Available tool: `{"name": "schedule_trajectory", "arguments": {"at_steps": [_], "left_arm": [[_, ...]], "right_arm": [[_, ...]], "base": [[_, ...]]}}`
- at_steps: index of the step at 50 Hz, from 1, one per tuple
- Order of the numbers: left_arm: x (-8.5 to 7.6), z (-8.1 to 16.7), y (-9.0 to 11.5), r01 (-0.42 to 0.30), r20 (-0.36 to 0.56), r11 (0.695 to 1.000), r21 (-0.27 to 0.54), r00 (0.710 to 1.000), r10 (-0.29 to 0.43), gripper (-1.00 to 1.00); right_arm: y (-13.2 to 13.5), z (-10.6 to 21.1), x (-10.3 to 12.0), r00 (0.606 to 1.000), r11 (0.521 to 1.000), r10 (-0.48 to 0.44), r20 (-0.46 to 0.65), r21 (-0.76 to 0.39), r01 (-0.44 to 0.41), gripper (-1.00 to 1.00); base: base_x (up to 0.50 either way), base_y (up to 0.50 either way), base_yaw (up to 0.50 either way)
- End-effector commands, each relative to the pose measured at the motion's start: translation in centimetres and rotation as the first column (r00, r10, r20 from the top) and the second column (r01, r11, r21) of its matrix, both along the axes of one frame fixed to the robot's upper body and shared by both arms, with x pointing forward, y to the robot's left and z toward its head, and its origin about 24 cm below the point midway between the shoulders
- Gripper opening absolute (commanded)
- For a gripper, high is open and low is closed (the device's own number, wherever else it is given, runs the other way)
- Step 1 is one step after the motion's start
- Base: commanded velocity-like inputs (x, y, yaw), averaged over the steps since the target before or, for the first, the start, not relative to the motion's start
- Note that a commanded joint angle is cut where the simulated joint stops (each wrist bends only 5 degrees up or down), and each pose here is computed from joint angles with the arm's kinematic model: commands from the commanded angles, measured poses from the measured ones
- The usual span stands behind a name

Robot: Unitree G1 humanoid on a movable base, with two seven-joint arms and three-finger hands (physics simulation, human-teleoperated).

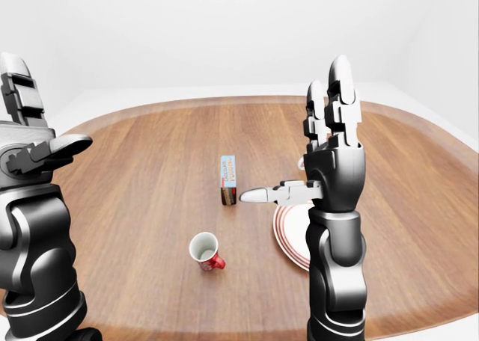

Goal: Pick up the red mug and put it on the plate

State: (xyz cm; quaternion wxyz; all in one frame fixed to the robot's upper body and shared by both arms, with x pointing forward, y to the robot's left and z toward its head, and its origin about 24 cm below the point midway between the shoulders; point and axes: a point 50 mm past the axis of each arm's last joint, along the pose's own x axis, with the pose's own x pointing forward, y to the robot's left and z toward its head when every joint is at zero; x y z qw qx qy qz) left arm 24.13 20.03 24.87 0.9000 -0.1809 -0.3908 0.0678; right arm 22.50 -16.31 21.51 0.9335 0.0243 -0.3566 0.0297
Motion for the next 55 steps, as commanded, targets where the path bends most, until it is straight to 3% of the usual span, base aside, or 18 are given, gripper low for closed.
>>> {"name": "schedule_trajectory", "arguments": {"at_steps": [1,13,26,38,47,55], "left_arm": [[0.0,0.0,0.1,-0.004,0.001,1.0,0.001,1.0,0.004,0.95],[-0.3,0.3,0.1,-0.003,0.014,1.0,-0.003,1.0,0.003,0.95],[-0.1,0.2,0.1,-0.006,0.008,1.0,0.003,1.0,0.006,0.95],[-0.1,0.4,0.1,-0.007,0.015,1.0,0.0,1.0,0.007,0.95],[-0.2,0.3,0.1,-0.008,0.013,1.0,0.001,1.0,0.008,0.95],[-0.1,0.2,0.2,-0.01,0.009,1.0,0.002,1.0,0.01,0.95]], "right_arm": [[0.1,-0.1,0.1,1.0,1.0,-0.009,-0.007,0.001,0.009,1.0],[1.6,-0.7,-0.5,0.999,0.999,0.031,-0.026,-0.036,-0.032,1.0],[5.0,-1.3,-0.8,0.988,0.98,0.149,-0.049,-0.125,-0.154,1.0],[6.5,-1.9,-0.7,0.985,0.959,0.154,-0.074,-0.23,-0.167,1.0],[8.3,-2.5,-0.6,0.979,0.884,0.175,-0.101,-0.422,-0.202,1.0],[9.2,-2.8,-0.3,0.971,0.843,0.2,-0.128,-0.483,-0.237,1.0]], "base": [[0.0,0.0,0.0],[0.0,0.0,0.0],[0.0,0.0,0.0],[0.0,0.0,0.0],[0.0,0.0,0.0],[0.0,0.0,0.0]]}}
